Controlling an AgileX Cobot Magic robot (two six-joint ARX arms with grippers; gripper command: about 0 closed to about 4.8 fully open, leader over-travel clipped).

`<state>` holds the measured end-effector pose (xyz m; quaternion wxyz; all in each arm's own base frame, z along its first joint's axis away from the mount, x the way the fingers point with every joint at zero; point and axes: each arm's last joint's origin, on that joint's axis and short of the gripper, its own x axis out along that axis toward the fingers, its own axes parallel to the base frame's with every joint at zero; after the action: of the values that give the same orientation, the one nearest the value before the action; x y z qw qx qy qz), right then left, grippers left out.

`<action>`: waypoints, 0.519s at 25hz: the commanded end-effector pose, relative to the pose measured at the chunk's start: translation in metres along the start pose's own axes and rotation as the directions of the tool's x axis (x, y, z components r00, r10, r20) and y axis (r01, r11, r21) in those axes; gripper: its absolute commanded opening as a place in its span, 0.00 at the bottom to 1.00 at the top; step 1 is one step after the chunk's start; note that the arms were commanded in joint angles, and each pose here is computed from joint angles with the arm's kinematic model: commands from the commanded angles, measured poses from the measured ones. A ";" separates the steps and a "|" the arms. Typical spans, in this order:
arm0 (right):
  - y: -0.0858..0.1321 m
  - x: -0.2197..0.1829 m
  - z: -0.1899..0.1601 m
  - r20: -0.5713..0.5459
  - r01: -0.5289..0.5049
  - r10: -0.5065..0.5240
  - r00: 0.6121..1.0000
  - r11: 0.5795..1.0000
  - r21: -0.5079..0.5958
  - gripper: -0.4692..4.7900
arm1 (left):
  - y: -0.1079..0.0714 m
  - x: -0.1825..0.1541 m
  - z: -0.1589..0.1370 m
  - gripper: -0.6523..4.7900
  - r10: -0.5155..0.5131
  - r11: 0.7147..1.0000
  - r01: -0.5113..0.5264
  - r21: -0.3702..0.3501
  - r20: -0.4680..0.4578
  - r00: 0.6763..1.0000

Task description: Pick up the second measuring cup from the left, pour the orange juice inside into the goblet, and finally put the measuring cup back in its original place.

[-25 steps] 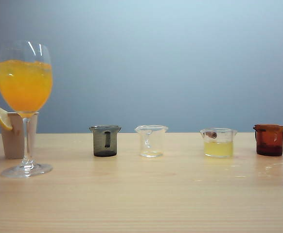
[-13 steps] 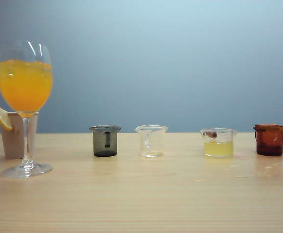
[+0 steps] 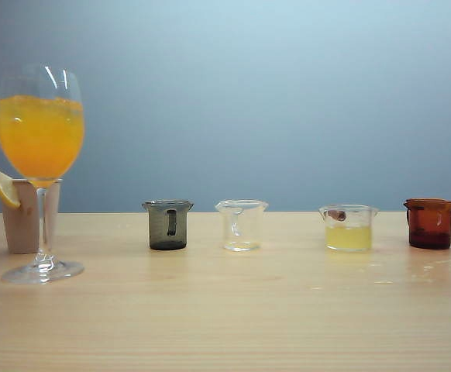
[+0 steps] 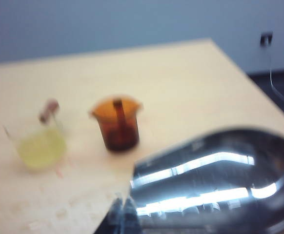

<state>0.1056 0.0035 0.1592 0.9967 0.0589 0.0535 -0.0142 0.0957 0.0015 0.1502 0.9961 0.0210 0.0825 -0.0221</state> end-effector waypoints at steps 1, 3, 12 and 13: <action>-0.001 0.000 0.000 -0.008 0.031 -0.030 1.000 0.999 0.037 0.27 | 0.004 0.000 0.000 0.12 0.061 0.998 -0.061 -0.006 0.000 0.998; -0.001 0.000 0.000 -0.014 0.020 -0.019 1.000 0.999 0.041 0.27 | 0.003 0.000 0.000 0.12 0.050 0.999 -0.050 -0.004 0.000 0.999; -0.001 -0.002 0.000 -0.007 0.022 -0.022 1.000 0.999 0.042 0.27 | 0.001 0.000 0.000 0.12 0.030 1.000 -0.030 -0.001 0.002 1.000; -0.001 -0.002 0.000 -0.002 0.021 -0.021 1.000 0.999 0.042 0.27 | 0.001 0.000 0.000 0.12 0.030 1.000 -0.030 -0.001 0.001 1.000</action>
<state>0.1045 0.0026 0.1565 0.9945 0.0767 0.0668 -0.0263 0.0957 0.0028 0.1501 0.9963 0.0218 0.0831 -0.0062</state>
